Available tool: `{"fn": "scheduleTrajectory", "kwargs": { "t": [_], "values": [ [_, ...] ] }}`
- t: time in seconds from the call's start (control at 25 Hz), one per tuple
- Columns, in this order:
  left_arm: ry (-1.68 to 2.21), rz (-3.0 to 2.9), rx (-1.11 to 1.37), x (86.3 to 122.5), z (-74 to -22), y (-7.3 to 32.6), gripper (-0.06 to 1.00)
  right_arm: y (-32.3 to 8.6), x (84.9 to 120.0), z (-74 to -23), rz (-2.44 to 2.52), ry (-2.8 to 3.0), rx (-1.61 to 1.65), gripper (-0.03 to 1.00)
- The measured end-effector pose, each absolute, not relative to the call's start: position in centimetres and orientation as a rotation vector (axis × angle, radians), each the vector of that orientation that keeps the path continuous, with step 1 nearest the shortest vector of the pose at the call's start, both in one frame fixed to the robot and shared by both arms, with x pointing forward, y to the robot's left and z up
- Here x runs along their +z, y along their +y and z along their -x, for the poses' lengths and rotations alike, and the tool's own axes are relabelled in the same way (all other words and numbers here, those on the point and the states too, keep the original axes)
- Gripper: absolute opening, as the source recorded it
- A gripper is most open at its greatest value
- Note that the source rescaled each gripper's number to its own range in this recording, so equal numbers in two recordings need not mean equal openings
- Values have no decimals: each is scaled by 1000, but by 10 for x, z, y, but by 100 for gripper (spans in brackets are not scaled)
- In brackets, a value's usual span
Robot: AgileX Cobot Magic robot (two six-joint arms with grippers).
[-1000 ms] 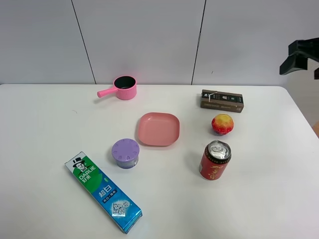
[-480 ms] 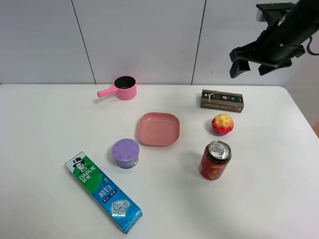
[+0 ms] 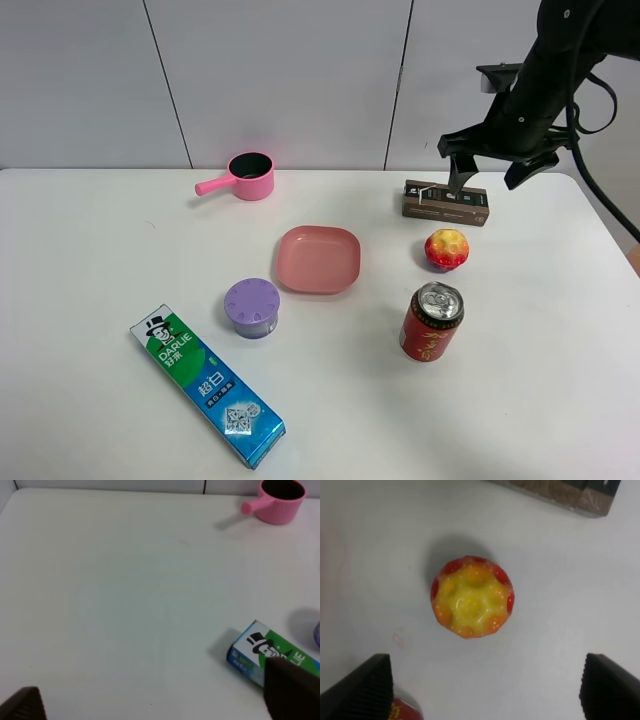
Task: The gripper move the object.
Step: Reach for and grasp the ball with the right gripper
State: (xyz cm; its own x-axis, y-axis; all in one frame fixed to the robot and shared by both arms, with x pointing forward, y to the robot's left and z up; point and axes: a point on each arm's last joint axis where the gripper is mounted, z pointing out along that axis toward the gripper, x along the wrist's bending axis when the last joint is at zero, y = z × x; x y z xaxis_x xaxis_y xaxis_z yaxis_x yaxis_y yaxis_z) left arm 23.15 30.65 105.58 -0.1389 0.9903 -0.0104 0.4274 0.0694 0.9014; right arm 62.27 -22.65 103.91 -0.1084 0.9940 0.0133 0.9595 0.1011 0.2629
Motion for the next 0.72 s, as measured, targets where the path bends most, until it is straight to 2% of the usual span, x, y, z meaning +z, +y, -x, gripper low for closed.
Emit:
{"fn": "scheduleTrajectory", "kwargs": {
  "t": [0.52, 0.72],
  "values": [
    [1657, -1431, 1032, 1056, -231, 307, 100, -222, 983, -644, -2029, 2249, 211, 68],
    [1657, -1431, 1032, 1056, -231, 307, 100, -219, 971, -647, -2046, 2258, 219, 68]
  ]
}}
